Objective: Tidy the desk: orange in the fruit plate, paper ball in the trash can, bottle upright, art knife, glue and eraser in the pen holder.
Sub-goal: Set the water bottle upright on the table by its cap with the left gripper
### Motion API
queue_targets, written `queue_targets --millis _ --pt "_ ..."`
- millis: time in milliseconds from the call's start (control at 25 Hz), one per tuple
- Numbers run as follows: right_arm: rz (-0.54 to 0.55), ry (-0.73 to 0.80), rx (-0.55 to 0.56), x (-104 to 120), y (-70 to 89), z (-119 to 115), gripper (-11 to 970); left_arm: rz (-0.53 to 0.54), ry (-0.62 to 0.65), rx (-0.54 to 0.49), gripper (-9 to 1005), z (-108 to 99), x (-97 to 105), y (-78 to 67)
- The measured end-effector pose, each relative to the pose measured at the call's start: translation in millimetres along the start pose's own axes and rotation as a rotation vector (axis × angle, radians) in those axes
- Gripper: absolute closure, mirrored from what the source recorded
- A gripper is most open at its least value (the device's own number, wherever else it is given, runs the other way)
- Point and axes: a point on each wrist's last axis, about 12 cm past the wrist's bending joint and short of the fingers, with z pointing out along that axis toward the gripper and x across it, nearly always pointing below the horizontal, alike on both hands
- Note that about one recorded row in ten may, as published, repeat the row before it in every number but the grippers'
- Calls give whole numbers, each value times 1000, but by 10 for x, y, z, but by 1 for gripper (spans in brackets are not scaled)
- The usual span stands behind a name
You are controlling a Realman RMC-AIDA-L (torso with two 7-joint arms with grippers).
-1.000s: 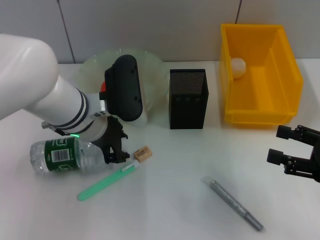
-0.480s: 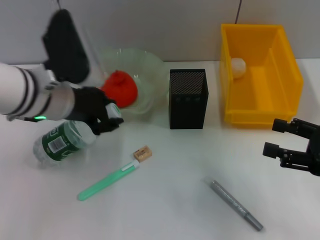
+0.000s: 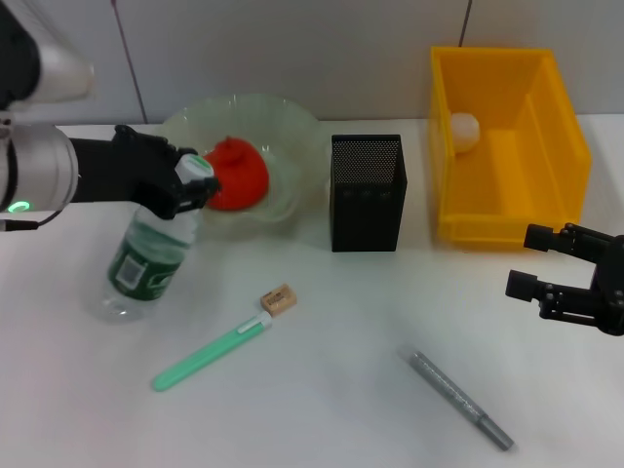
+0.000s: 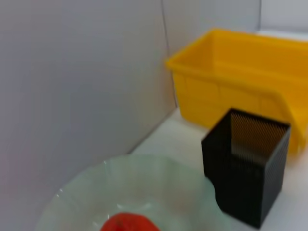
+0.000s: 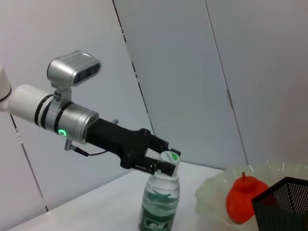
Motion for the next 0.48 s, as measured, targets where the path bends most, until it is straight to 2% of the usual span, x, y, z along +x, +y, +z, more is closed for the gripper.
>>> queue_targets --millis 240,480 --pt "3 -2 -3 1 -1 19 130 -39 -33 -3 517 -33 23 14" --pt "6 -2 -5 9 0 26 130 -138 -131 -31 507 -90 129 21"
